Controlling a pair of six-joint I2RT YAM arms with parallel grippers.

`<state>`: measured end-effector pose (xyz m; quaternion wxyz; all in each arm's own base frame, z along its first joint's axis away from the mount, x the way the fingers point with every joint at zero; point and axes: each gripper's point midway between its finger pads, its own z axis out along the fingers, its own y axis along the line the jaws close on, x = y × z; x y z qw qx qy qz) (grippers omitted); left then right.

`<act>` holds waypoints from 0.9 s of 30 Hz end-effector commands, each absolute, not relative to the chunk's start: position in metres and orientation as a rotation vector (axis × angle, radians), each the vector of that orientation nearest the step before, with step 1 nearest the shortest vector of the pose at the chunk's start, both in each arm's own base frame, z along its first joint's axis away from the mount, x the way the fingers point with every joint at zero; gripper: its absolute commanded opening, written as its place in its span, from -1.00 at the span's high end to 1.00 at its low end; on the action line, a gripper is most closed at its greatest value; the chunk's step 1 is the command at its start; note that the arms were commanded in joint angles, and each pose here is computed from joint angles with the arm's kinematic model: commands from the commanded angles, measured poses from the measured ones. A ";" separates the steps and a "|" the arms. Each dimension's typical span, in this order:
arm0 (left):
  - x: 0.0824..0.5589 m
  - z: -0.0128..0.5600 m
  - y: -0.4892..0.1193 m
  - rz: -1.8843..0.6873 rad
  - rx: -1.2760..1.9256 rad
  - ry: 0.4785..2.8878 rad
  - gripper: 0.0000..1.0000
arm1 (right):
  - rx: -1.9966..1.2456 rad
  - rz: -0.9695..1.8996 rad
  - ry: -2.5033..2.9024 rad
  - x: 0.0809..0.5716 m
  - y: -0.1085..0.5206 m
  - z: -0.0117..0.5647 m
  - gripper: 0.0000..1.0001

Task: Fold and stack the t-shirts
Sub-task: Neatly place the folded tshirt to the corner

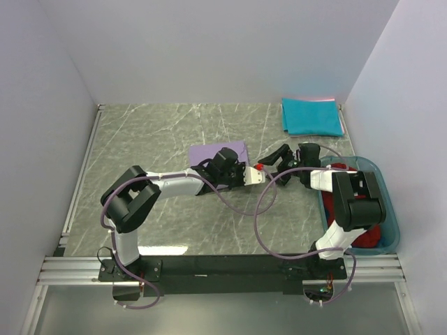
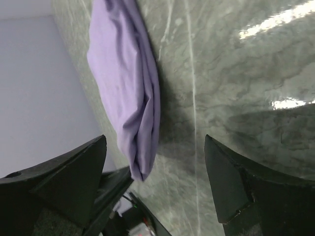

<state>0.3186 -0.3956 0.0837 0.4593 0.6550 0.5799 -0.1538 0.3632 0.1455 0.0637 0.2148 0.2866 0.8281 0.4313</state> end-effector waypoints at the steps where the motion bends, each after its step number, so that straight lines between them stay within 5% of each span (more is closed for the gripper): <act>1: 0.318 0.123 -0.407 -0.443 1.557 1.364 0.99 | 0.835 1.240 2.203 0.380 0.156 0.074 -0.72; 12: 0.320 0.134 -0.409 -0.492 1.529 1.374 0.99 | 0.889 1.317 2.235 0.383 0.192 0.049 -0.72; 19: 0.322 0.143 -0.410 -0.528 1.493 1.391 0.99 | 0.929 1.339 2.216 0.396 0.207 0.038 -0.34; 27: 0.327 0.158 -0.408 -0.577 1.445 1.415 0.99 | 0.946 1.346 2.216 0.413 0.224 0.022 -0.18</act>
